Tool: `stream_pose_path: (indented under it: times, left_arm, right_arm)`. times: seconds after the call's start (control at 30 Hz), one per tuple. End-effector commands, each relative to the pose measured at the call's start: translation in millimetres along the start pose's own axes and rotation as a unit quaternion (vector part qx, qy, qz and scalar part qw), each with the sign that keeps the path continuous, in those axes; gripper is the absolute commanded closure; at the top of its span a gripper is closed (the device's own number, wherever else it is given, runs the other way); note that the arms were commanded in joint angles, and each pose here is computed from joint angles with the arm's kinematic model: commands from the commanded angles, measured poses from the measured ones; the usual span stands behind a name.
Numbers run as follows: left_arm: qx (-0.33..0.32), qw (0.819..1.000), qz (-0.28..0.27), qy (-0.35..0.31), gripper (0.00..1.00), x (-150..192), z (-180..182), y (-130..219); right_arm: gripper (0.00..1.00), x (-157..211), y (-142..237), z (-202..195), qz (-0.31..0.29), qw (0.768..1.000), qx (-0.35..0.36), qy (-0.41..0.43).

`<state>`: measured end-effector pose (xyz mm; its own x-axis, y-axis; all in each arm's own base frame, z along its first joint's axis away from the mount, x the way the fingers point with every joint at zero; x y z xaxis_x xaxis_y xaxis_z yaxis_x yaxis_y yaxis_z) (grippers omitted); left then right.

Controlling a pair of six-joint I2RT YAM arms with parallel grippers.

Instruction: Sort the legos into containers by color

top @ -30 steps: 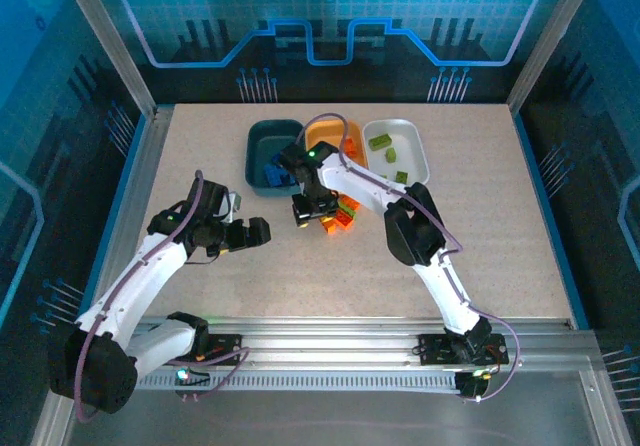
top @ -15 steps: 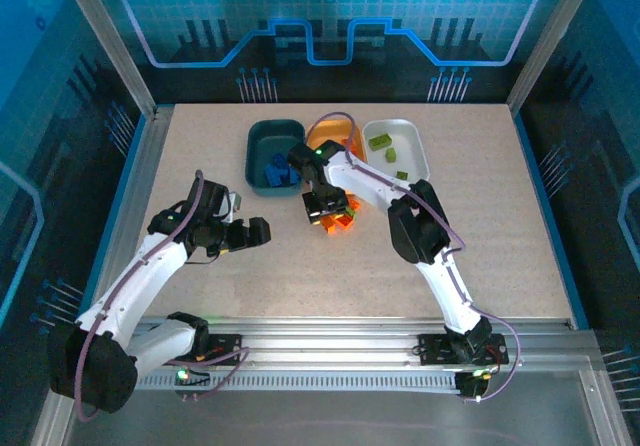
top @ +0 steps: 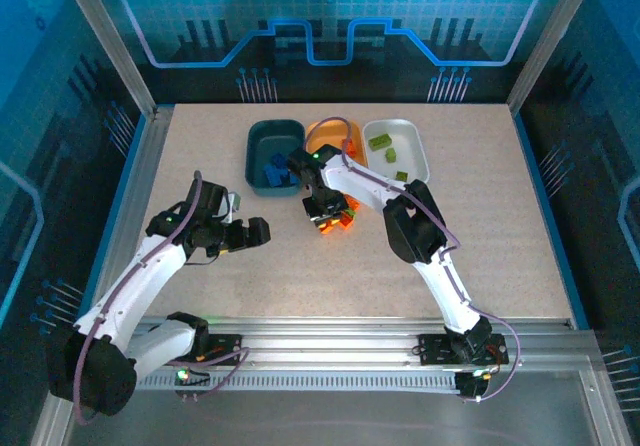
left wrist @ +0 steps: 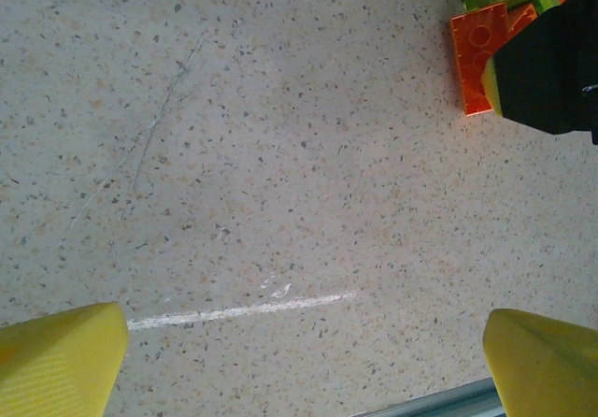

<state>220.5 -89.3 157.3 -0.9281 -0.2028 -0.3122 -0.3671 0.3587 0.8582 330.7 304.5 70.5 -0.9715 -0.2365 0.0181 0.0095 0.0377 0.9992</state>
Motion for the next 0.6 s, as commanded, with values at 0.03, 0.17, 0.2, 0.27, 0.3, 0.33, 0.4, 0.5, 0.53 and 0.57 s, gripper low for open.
stream_pose_path:
  times: [0.03, 0.17, 0.2, 0.27, 0.3, 0.33, 0.4, 0.5, 0.53, 0.57]
  left_arm:
    - [0.001, 1.0, 0.006, 0.018, 0.01, 6.1, 2.8, 0.0]
    - [0.003, 1.0, 0.004, 0.019, 0.01, 4.6, 2.3, -0.6]
    - [0.004, 1.0, 0.004, 0.019, 0.01, 4.2, 2.1, -0.8]
    - [0.005, 1.0, 0.004, 0.018, 0.01, 3.6, 1.6, -0.7]
    - [0.004, 1.0, 0.003, 0.017, 0.01, 3.1, 1.6, -0.6]
    - [0.004, 1.0, 0.003, 0.017, 0.01, 2.9, 1.4, -0.5]
    - [0.005, 1.0, 0.004, 0.016, 0.01, 2.4, 1.2, -1.2]
    - [0.007, 1.0, 0.004, 0.016, 0.01, 0.9, 0.3, -2.4]
    - [0.007, 1.0, 0.005, 0.017, 0.01, 0.7, 0.2, -2.9]
    - [0.008, 1.0, 0.004, 0.016, 0.01, -0.2, -0.2, -3.1]
  right_arm:
    - [0.84, 4.3, -7.7, 3.8, 0.011, 1.0, 0.008, 0.006]
    - [0.91, 3.3, 1.1, 5.4, 0.003, 1.0, -0.004, 0.006]
    - [0.92, 3.6, 2.4, 5.6, 0.004, 1.0, -0.006, 0.004]
    - [0.94, 3.7, 8.7, 7.3, 0.0, 1.0, -0.014, -0.002]
    - [0.95, 3.9, 8.3, 7.1, 0.001, 1.0, -0.015, -0.004]
    - [0.96, 3.0, 25.5, 6.5, -0.017, 0.999, -0.025, -0.008]
    - [0.97, 2.9, 36.4, 6.4, -0.027, 0.999, -0.034, -0.013]
    - [0.98, 2.0, 52.0, 3.3, -0.036, 0.998, -0.052, -0.025]
    - [0.98, 1.8, 57.6, 1.9, -0.039, 0.997, -0.059, -0.029]
    - [0.98, 0.8, 63.3, 0.0, -0.044, 0.996, -0.066, -0.035]
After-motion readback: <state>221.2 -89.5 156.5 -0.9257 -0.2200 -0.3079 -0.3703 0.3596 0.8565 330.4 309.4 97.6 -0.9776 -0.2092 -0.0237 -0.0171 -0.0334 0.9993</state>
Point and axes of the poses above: each hand's point on the last joint's axis, 136 mm out from that joint toward the fingers, its own y axis back along the fingers, its own z axis along the line the jaws close on, x = y × z, the point moved 3 cm from there along y, back along the fingers, and after that the axes turned 3 degrees about -y, right-handed, at the moved point
